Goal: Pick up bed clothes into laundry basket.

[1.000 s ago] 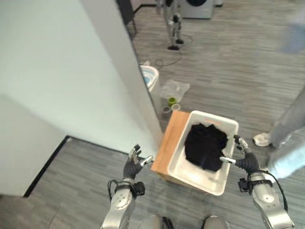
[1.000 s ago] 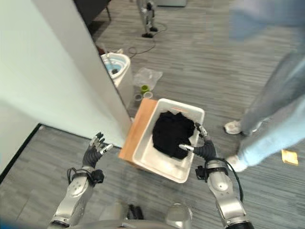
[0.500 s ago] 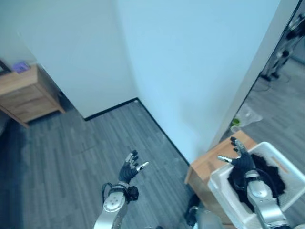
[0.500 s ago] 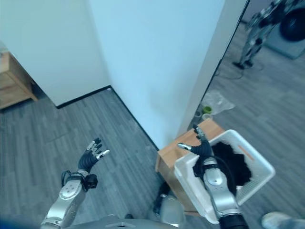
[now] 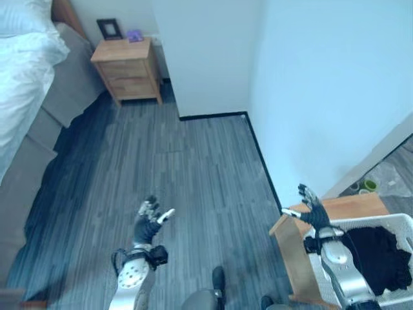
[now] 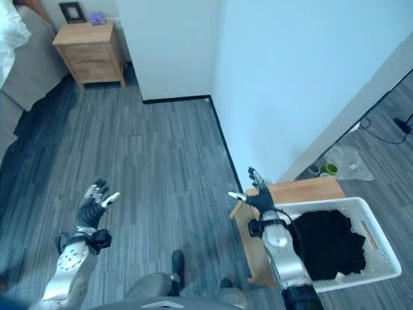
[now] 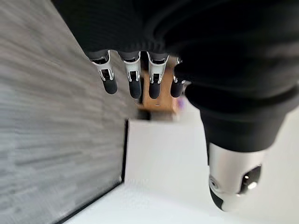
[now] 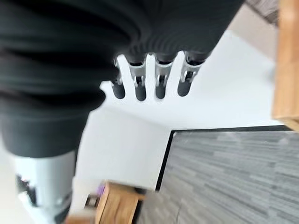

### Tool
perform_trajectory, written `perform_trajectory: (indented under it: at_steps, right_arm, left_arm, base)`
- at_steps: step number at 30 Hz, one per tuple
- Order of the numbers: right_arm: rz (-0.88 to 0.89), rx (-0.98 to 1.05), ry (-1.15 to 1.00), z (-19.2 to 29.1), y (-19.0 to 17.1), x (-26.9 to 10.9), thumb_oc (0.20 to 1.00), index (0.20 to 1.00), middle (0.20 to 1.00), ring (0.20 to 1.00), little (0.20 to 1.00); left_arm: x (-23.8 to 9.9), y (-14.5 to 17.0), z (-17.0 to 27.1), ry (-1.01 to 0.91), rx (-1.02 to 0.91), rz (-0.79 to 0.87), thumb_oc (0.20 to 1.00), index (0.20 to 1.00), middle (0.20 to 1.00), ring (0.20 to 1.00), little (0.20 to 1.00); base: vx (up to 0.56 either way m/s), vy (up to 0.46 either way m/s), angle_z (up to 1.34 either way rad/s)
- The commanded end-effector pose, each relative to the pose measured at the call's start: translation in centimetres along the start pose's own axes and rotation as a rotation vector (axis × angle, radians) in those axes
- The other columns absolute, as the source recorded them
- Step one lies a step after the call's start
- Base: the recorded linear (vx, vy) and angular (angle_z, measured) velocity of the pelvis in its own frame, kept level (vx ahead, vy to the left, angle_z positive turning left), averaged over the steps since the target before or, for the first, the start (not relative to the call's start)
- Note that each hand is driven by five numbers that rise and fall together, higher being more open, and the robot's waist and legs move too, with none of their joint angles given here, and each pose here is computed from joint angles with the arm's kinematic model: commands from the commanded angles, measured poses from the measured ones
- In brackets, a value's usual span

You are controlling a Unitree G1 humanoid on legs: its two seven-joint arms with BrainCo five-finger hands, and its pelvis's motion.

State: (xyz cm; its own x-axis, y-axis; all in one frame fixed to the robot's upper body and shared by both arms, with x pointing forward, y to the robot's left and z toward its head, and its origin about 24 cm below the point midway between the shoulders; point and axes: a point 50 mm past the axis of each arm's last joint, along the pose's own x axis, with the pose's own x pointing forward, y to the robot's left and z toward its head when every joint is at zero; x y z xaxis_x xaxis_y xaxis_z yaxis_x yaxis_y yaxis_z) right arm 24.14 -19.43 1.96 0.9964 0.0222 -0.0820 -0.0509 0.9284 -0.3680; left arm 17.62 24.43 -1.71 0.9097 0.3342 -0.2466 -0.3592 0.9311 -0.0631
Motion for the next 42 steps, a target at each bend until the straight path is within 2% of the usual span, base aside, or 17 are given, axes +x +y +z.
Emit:
perform_trajectory:
  at_steps: [1, 4, 10, 14, 33, 42]
  right_arm:
    - [-0.025, -0.046, -0.12, 2.4, -1.1, 1.4, 1.0, 1.0, 1.0, 1.0, 1.0]
    - [-0.051, -0.055, -0.098, 2.0, -1.9, 1.6, 1.0, 1.0, 1.0, 1.0, 1.0]
    - [-0.062, -0.058, -0.09, 1.9, -2.3, 1.4, 1.0, 1.0, 1.0, 1.0, 1.0]
    - [-0.058, -0.06, -0.087, 2.0, -2.3, 1.3, 1.0, 1.0, 1.0, 1.0, 1.0]
    - [0.012, -0.081, -0.149, 3.8, -0.7, 2.9, 1.0, 1.0, 1.0, 1.0, 1.0]
    - [0.046, -0.125, -0.216, 5.6, -0.2, 4.0, 1.0, 1.0, 1.0, 1.0, 1.0]
  left_arm:
    - [1.5, -1.2, 2.7, -0.139, -0.025, -0.042, 1.0, 1.0, 1.0, 1.0, 1.0]
    - [2.5, -1.9, 2.8, -0.133, -0.038, -0.062, 1.0, 1.0, 1.0, 1.0, 1.0]
    - [2.5, -2.1, 1.9, -0.076, -0.016, -0.098, 1.0, 1.0, 1.0, 1.0, 1.0]
    - [2.3, -1.7, 1.3, -0.044, 0.003, -0.093, 1.0, 1.0, 1.0, 1.0, 1.0]
    - [2.4, 0.0, 1.2, -0.038, 0.031, -0.02, 1.0, 1.0, 1.0, 1.0, 1.0]
    - [2.8, 1.2, 2.8, -0.111, 0.007, 0.061, 1.0, 1.0, 1.0, 1.0, 1.0]
  base:
    - [-0.35, -0.201, 0.76]
    - [-0.36, -0.17, 1.74]
    - [-0.06, -0.013, 1.82]
    - [0.07, 0.062, 0.82]
    - [0.02, 0.019, 0.08]
    - [-0.01, 0.014, 0.0]
